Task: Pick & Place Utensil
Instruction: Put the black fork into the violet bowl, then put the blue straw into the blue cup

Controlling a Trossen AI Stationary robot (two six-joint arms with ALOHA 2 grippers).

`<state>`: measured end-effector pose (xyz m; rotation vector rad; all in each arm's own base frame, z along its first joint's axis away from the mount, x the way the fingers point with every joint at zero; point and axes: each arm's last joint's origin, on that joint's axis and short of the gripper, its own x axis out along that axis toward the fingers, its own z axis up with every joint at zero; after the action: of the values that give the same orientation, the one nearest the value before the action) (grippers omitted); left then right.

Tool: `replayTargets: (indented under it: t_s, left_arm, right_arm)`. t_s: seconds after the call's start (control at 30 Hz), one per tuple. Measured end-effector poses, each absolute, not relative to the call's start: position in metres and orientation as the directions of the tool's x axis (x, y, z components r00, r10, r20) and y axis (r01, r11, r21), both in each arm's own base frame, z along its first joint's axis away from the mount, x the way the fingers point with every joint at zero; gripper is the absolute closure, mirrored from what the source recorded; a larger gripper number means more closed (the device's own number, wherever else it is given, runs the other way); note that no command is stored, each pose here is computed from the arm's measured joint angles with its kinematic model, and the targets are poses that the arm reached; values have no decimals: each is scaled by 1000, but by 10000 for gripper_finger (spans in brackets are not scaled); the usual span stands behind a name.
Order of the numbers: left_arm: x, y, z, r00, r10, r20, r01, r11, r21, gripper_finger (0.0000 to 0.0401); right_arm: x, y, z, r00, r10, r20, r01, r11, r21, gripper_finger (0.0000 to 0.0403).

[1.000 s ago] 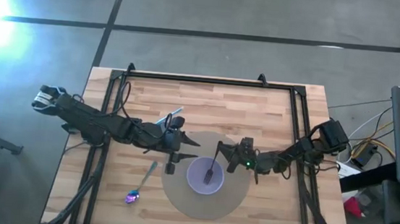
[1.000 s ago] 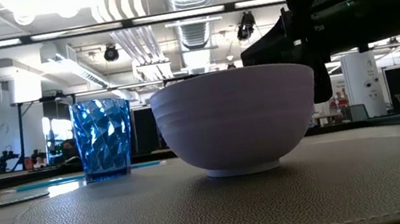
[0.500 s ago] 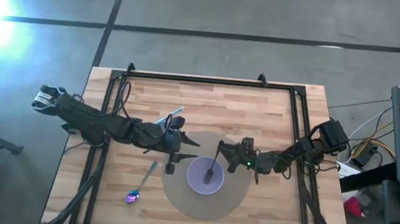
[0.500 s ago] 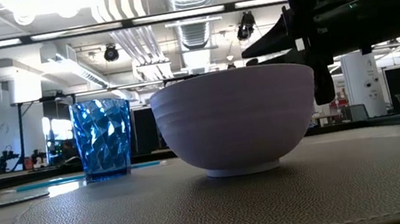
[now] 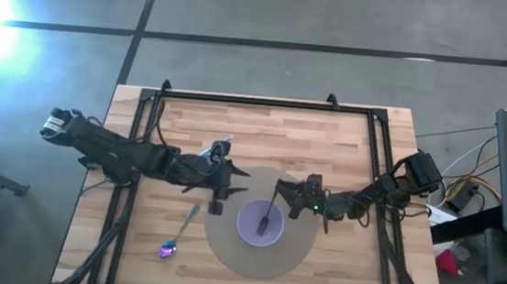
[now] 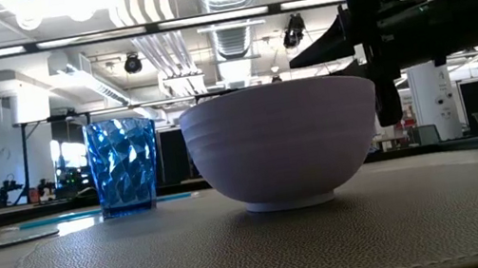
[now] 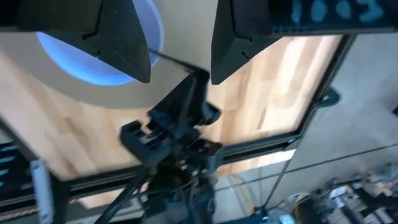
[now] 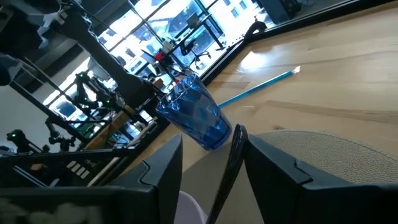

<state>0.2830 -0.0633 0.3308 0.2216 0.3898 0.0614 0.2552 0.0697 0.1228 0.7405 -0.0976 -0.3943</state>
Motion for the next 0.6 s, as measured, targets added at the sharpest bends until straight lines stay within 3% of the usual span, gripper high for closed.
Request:
replayTargets:
  t_s: [0.37, 0.6]
  left_arm:
    - [276, -61, 355, 890, 126, -439, -14, 968, 251, 238]
    - [262, -53, 369, 802, 293, -521, -138, 939, 316, 238]
  right_arm:
    - [246, 66, 130, 923, -383, -35, 302, 666, 682, 218]
    - [238, 64, 136, 928, -371, -19, 290, 689, 665, 219]
